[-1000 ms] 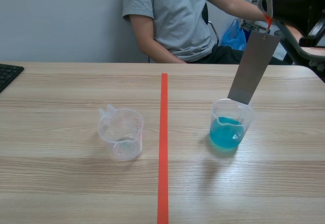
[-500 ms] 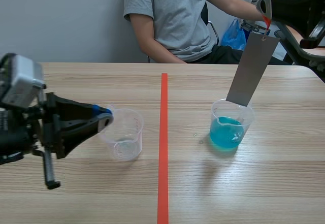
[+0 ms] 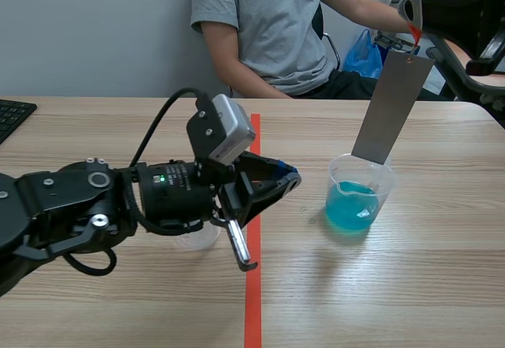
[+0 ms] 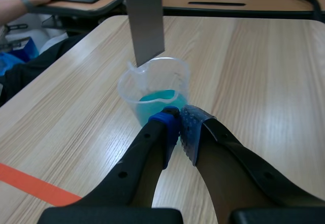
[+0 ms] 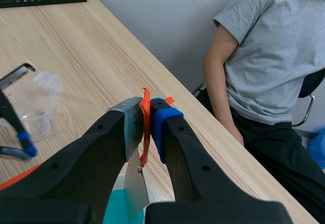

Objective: Do the redox reaction experiment.
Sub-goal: 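Point at the plate with the left hand, then lower the plate into the blue solution, then hold the plate still in the solution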

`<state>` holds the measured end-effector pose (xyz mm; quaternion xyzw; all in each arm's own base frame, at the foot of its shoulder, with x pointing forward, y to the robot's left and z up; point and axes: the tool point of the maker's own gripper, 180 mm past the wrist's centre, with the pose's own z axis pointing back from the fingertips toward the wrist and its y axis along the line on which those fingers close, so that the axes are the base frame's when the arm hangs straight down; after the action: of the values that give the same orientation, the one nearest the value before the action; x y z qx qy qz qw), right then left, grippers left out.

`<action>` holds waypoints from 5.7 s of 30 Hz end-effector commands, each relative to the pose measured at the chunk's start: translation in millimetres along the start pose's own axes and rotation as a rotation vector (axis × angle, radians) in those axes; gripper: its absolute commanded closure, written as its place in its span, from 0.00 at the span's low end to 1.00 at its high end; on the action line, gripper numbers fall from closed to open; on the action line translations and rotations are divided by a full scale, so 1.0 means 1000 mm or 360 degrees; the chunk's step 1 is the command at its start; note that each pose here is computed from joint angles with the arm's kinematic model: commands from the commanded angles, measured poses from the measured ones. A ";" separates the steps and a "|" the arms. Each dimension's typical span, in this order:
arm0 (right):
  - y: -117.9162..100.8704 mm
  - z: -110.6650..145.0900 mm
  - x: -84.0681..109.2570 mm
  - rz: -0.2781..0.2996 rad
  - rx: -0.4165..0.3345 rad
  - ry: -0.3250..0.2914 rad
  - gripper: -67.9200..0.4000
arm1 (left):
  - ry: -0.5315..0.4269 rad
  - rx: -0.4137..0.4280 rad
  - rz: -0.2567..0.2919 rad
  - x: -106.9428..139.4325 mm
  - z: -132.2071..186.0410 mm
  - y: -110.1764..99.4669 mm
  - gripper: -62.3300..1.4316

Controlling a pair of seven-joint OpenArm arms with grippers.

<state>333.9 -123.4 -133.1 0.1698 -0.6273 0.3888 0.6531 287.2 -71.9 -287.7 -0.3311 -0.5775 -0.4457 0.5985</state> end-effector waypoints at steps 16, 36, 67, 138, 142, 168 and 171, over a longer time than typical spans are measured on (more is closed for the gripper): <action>-0.006 0.001 0.014 0.0039 -0.0015 -0.0059 0.98 | -0.0060 0.0062 0.0075 0.009 -0.076 0.019 0.90; -0.006 0.001 0.014 0.0039 -0.0015 -0.0058 0.98 | -0.0065 0.0191 0.0060 0.010 -0.091 0.024 0.90; -0.005 0.001 0.014 0.0038 -0.0009 -0.0055 0.98 | -0.0048 0.0463 0.0081 -0.008 0.007 0.069 0.90; -0.005 -0.014 -0.099 -0.0158 -0.0101 0.0116 0.98 | 0.0781 0.1491 0.0658 -0.110 0.357 -0.030 0.90; -0.002 -0.012 -0.106 -0.0191 -0.0049 0.0135 0.98 | 0.0781 0.1491 0.0658 -0.110 0.357 -0.030 0.90; -0.003 -0.010 -0.110 -0.0207 -0.0036 0.0141 0.98 | 0.0781 0.1491 0.0658 -0.110 0.357 -0.030 0.90; -0.003 -0.010 -0.110 -0.0207 -0.0036 0.0141 0.98 | 0.0781 0.1491 0.0658 -0.110 0.357 -0.030 0.90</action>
<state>348.2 -147.1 -250.2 0.1910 -0.5789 0.3428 0.7148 119.9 260.6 -364.1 -0.0201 -0.4696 -0.0738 0.8795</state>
